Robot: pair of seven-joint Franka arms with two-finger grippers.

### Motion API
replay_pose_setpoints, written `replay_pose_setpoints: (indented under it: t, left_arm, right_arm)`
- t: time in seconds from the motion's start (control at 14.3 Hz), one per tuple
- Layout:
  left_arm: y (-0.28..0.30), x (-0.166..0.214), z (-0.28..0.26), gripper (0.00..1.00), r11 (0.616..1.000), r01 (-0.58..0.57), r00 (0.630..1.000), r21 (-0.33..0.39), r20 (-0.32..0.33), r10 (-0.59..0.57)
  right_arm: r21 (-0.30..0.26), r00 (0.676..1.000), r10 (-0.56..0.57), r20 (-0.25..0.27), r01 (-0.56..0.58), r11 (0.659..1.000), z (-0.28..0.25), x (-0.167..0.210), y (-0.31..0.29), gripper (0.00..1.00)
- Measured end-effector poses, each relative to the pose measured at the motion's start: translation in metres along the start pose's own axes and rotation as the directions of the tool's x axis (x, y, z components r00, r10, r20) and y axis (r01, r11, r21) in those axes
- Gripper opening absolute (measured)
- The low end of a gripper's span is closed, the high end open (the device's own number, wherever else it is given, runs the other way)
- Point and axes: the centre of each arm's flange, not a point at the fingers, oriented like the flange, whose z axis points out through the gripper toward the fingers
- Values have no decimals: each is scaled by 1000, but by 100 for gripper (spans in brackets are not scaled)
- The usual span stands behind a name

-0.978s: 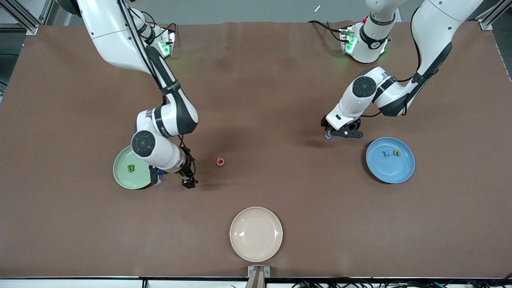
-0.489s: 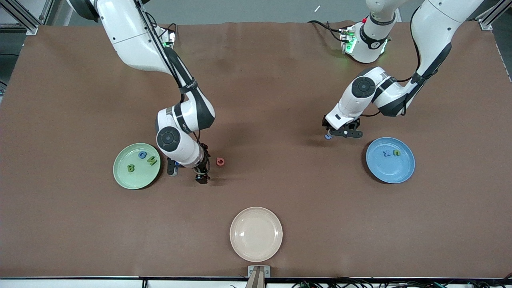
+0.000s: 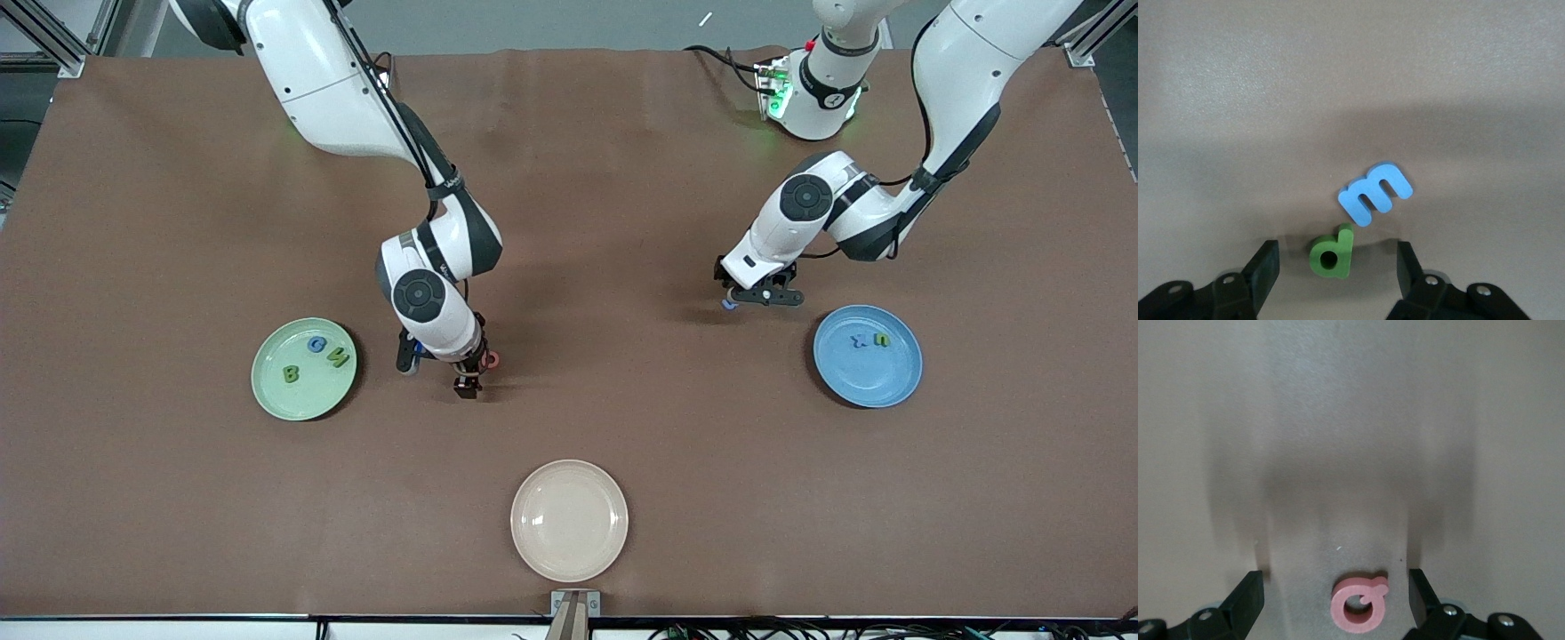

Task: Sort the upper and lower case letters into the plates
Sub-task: 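Grasp the d with the left gripper while the right gripper grasps a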

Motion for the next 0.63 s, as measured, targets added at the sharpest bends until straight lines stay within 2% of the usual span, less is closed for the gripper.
replay_pose_setpoints:
  t: [0.35, 0.56, 0.63]
  left_arm:
    - [-2, 0, 1, 72, 1000, 4, 1000, 6, 6, -4]
    - [-1, 1, 0, 54, 1000, 4, 1000, 5, 3, -4]
    - [-1, 1, 0, 54, 1000, 5, 1000, 5, 3, -5]
  right_arm:
    - [0, 1000, 14, -3, -14, 1000, 2, -3, 2, 92]
    - [-1, 1000, 13, -4, -13, 1000, 3, -9, 7, 82]
    - [-1, 1000, 12, -4, -12, 1000, 3, -10, 8, 78]
